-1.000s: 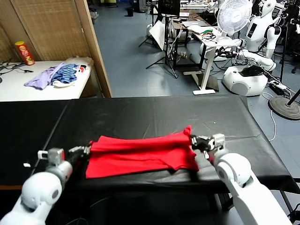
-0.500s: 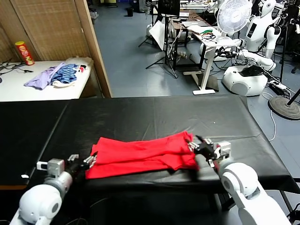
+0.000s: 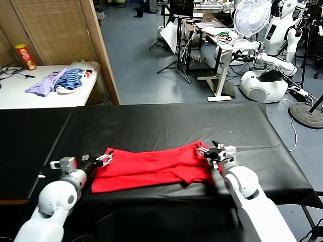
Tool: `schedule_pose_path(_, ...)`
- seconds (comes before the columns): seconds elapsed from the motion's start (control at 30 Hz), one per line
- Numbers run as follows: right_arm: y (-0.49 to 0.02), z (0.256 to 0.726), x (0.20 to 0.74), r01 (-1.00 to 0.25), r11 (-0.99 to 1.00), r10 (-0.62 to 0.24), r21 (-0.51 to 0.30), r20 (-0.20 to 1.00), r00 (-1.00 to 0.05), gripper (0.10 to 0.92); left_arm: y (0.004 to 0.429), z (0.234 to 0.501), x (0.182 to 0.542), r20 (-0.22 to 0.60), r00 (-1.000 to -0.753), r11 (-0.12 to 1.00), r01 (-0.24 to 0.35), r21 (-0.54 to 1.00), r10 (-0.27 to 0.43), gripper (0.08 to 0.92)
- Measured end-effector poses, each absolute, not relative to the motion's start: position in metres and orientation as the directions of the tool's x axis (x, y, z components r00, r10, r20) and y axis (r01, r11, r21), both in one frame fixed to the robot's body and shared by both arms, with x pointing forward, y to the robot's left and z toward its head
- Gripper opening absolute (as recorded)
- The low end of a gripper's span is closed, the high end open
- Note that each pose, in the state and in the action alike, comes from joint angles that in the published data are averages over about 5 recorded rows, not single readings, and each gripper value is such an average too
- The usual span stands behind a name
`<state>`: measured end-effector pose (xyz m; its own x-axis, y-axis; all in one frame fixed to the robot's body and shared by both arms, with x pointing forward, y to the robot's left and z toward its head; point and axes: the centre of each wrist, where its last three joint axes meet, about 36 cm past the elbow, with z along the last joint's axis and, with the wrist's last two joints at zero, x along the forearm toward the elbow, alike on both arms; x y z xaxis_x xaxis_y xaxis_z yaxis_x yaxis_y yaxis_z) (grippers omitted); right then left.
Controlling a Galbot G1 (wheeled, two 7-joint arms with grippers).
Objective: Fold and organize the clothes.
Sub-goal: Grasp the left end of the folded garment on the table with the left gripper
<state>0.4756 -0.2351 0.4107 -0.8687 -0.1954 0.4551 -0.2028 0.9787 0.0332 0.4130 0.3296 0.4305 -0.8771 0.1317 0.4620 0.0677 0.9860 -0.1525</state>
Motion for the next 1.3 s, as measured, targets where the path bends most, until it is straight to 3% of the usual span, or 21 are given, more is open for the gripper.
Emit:
schedule_pose_path(0.1,-0.231,0.407,0.479,-0.199,0.979,-0.195,0.039,0.462,-0.866,0.787,0.331,0.423,0.421,0.465,-0.875,0.986,0.071,-0.154,0.136,0.794)
schedule_pose_path(0.2,-0.228,0.404,0.48,-0.196,0.98,-0.193,0.044,0.465,-0.864,0.703,0.33,0.416,0.426,0.469,-0.872,0.986,0.075,-0.151,0.138,0.719)
schedule_pose_path(0.5,-0.214,0.388,0.475,-0.162,0.986,-0.161,0.036,0.437,-0.885,0.24,0.326,0.403,0.425,0.477,-0.872,0.99,0.057,-0.129,0.112,0.224)
schedule_pose_path(0.57,-0.21,0.385,0.473,-0.14,0.99,-0.138,0.025,0.419,-0.897,0.172,0.325,0.402,0.425,0.47,-0.878,0.992,0.043,-0.117,0.093,0.156)
schedule_pose_path(0.63,-0.205,0.381,0.472,-0.113,0.994,-0.106,0.006,0.399,-0.911,0.141,0.322,0.399,0.424,0.453,-0.889,0.996,0.028,-0.089,0.065,0.138)
schedule_pose_path(0.8,-0.197,0.373,0.469,-0.063,0.998,-0.049,-0.027,0.364,-0.93,0.143,0.313,0.389,0.419,0.381,-0.924,1.0,-0.002,0.028,-0.012,0.133)
schedule_pose_path(1.0,-0.199,0.371,0.463,-0.098,0.995,-0.094,0.008,0.362,-0.927,0.164,0.308,0.383,0.415,0.356,-0.934,0.996,-0.007,0.094,-0.041,0.139)
schedule_pose_path(1.1,-0.205,0.375,0.458,-0.126,0.992,-0.126,0.025,0.36,-0.924,0.271,0.308,0.385,0.417,0.342,-0.939,0.997,-0.009,0.077,-0.035,0.229)
schedule_pose_path(1.3,-0.22,0.387,0.444,-0.138,0.99,-0.14,0.03,0.338,-0.931,0.6,0.317,0.4,0.417,0.322,-0.947,1.0,-0.017,0.018,-0.022,0.544)
